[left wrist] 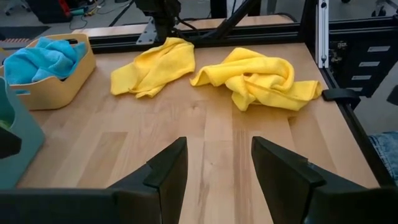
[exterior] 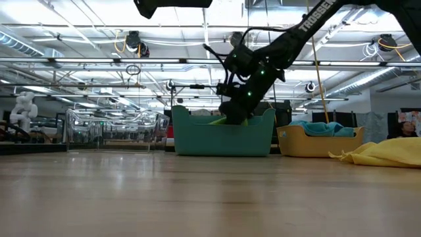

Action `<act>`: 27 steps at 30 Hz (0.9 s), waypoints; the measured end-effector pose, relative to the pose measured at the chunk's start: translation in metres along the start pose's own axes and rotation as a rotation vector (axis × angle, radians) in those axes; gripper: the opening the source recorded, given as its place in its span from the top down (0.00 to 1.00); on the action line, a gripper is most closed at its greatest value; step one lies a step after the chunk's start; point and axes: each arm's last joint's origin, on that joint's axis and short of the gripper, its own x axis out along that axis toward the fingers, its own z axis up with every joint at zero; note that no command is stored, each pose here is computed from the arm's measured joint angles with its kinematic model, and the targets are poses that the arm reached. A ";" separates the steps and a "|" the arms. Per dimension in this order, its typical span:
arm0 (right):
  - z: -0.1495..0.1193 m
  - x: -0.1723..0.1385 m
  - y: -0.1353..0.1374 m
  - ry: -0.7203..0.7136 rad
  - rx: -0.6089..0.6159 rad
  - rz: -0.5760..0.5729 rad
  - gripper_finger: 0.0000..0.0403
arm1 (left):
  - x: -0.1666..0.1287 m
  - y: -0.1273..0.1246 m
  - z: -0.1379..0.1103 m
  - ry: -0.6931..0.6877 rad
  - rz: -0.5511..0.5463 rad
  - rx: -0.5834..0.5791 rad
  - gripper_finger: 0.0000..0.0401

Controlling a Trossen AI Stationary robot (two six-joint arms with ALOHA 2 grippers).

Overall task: Sort microfiber towel by color & place in baskets
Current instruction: Put the green towel into the blue bin, then put the bottom yellow towel into the transparent bin

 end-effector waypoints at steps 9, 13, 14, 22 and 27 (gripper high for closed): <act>0.024 -0.047 -0.002 -0.114 0.043 -0.002 0.97 | 0.000 0.000 0.000 0.002 -0.001 0.004 0.54; 0.034 -0.081 -0.002 -0.160 0.050 0.005 0.93 | 0.000 0.000 0.000 0.002 -0.001 0.004 0.54; 0.035 -0.090 -0.002 -0.169 0.059 0.010 0.93 | 0.000 0.000 0.000 0.002 -0.001 0.004 0.54; 0.026 -0.171 0.027 -0.091 0.079 0.113 0.89 | 0.000 0.000 0.000 0.001 -0.001 -0.001 0.54; 0.005 -0.207 0.061 0.057 0.075 0.203 0.89 | 0.000 0.000 0.000 0.000 -0.001 -0.002 0.54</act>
